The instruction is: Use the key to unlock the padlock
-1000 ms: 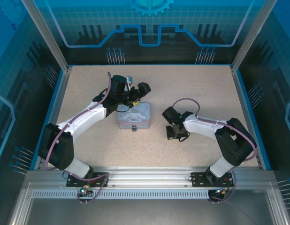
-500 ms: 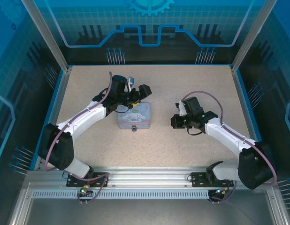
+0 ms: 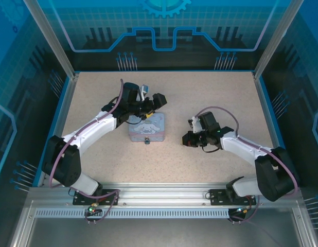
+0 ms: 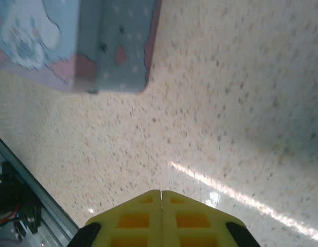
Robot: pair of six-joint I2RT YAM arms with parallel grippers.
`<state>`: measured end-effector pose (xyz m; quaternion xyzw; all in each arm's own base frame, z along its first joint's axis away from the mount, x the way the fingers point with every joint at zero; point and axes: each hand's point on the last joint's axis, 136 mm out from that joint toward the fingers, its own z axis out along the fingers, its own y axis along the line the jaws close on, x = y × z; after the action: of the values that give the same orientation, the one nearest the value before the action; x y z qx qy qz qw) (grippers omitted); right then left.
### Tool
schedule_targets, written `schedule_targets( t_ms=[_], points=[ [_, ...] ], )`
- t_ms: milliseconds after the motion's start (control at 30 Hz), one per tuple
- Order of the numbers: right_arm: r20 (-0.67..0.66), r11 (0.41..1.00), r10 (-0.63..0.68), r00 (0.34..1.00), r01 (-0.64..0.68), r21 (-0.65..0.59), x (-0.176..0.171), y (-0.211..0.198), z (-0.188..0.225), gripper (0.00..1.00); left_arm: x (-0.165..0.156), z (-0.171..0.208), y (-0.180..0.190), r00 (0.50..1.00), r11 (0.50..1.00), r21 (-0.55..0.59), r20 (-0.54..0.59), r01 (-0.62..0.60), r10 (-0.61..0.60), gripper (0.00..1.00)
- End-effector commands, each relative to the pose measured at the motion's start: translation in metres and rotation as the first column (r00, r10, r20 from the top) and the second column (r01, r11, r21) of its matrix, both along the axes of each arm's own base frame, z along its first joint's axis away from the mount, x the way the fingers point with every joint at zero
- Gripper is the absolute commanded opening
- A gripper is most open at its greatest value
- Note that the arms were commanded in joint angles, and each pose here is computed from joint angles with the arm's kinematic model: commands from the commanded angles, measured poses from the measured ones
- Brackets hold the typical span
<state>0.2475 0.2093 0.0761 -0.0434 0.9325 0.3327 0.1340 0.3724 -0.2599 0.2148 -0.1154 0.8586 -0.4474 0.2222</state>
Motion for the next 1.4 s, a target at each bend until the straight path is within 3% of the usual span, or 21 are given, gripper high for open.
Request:
schedule_targets(
  t_ms=[0,33,67,133,300,500,833,1200,1367],
  points=[
    [-0.021,0.999,-0.027,0.999,0.026,-0.037,-0.002,-0.003,-0.015,0.22,-0.003,0.001,-0.006,1.0,1.0,-0.012,-0.011,0.024,-0.024,0.99],
    [-0.02,0.995,-0.049,0.999,0.047,-0.084,0.0,-0.012,-0.022,0.38,-0.003,0.001,-0.006,1.0,1.0,-0.012,-0.012,0.024,-0.024,0.99],
    [-0.02,0.99,-0.071,0.997,0.069,-0.123,0.0,-0.02,-0.027,0.45,-0.003,0.002,-0.006,1.0,1.0,-0.012,-0.011,0.024,-0.025,0.99],
    [-0.011,0.985,-0.091,0.996,0.089,-0.151,0.001,-0.028,-0.029,0.47,-0.003,0.002,-0.005,1.0,1.0,-0.006,-0.011,0.025,-0.025,0.99],
    [-0.01,0.974,-0.078,0.997,0.074,-0.214,0.0,-0.031,-0.025,0.47,-0.002,0.002,-0.005,1.0,1.0,-0.003,-0.009,0.02,-0.02,0.99],
    [0.013,0.936,0.031,0.999,-0.025,-0.351,-0.01,-0.017,-0.025,0.48,0.0,0.001,-0.002,1.0,1.0,0.012,-0.004,0.008,-0.008,0.99],
    [0.009,0.863,0.187,0.982,-0.16,-0.479,-0.014,0.008,-0.034,0.48,0.005,0.006,0.012,0.999,0.999,0.027,0.001,-0.034,0.034,0.99],
    [-0.044,0.776,0.233,0.972,-0.213,-0.594,-0.014,0.014,-0.061,0.41,0.004,0.009,0.016,0.999,0.999,0.018,0.01,-0.045,0.044,0.99],
    [-0.073,0.752,0.217,0.973,-0.214,-0.623,-0.015,0.008,-0.075,0.31,0.005,0.009,0.016,0.999,0.999,0.014,0.011,-0.048,0.048,0.99]
  ],
)
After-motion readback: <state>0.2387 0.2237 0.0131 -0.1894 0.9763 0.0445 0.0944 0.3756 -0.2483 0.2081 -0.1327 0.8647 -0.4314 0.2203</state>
